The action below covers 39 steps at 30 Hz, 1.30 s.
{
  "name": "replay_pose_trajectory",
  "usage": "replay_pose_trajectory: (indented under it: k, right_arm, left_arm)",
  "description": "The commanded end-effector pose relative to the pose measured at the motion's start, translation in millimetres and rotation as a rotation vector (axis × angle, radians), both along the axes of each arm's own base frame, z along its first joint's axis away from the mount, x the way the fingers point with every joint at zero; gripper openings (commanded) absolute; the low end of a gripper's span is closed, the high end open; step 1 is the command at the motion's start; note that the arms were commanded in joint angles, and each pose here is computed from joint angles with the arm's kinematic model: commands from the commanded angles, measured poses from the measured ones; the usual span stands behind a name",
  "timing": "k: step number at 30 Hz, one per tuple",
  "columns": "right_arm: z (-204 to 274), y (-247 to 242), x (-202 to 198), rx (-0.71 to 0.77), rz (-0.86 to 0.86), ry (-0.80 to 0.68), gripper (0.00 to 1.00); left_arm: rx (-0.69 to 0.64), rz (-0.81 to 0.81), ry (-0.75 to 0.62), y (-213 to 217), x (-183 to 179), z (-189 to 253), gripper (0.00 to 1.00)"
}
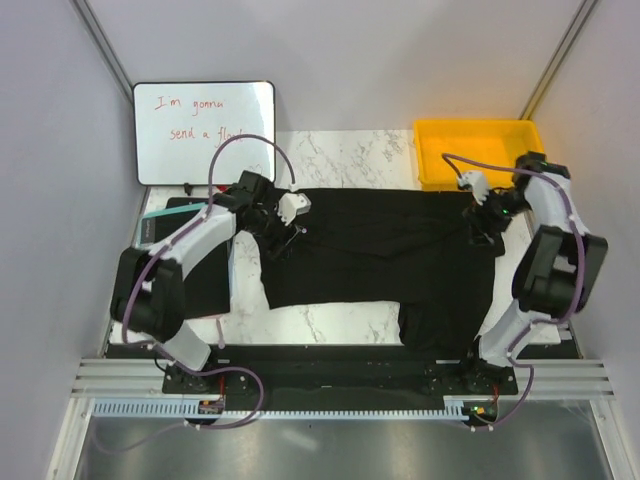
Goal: Fold and stack the long sleeve shirts
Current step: Fold the shirt
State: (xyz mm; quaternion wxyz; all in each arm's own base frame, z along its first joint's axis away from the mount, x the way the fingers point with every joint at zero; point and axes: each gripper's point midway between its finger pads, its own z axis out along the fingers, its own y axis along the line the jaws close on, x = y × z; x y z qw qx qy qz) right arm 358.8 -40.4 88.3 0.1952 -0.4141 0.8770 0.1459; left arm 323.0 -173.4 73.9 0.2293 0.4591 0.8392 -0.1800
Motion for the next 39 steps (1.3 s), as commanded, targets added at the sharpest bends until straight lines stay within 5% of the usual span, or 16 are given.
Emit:
replay_pose_trajectory:
  k: [1,5,17,32,35,36,38,39]
  right_arm:
    - [14.8,-6.6,-116.6,-0.013,0.250,0.154,0.72]
    - [-11.7,2.5,-180.6,-0.037,0.321,0.235,0.70]
    - [-47.4,48.9,-225.2,-0.066,0.467,0.270,0.76]
    - [-54.2,89.6,-227.2,-0.084,0.396,0.323,0.66]
    - [-58.6,88.5,-220.1,-0.114,0.370,0.295,0.50]
    - [-60.3,86.6,-219.3,-0.124,0.363,0.291,0.34]
    - [-61.3,84.2,-217.5,-0.142,0.356,0.286,0.18]
    - [-61.6,83.0,-216.4,-0.151,0.346,0.283,0.00]
  left_arm:
    - [-0.033,-0.113,0.016,1.8,-59.5,18.9,0.72]
    - [0.008,-0.158,0.043,10.2,-96.7,0.7,0.72]
    - [0.029,-0.133,0.065,18.6,-112.7,-26.1,0.74]
    - [0.065,-0.126,-0.007,24.9,-100.9,-33.4,0.74]
    - [0.078,-0.132,-0.015,29.0,-103.9,-35.6,0.74]
    - [0.078,-0.135,-0.016,29.9,-106.1,-36.1,0.74]
    - [0.071,-0.157,-0.019,29.0,-108.5,-36.8,0.74]
    - [0.070,-0.167,-0.017,29.3,-110.4,-37.5,0.74]
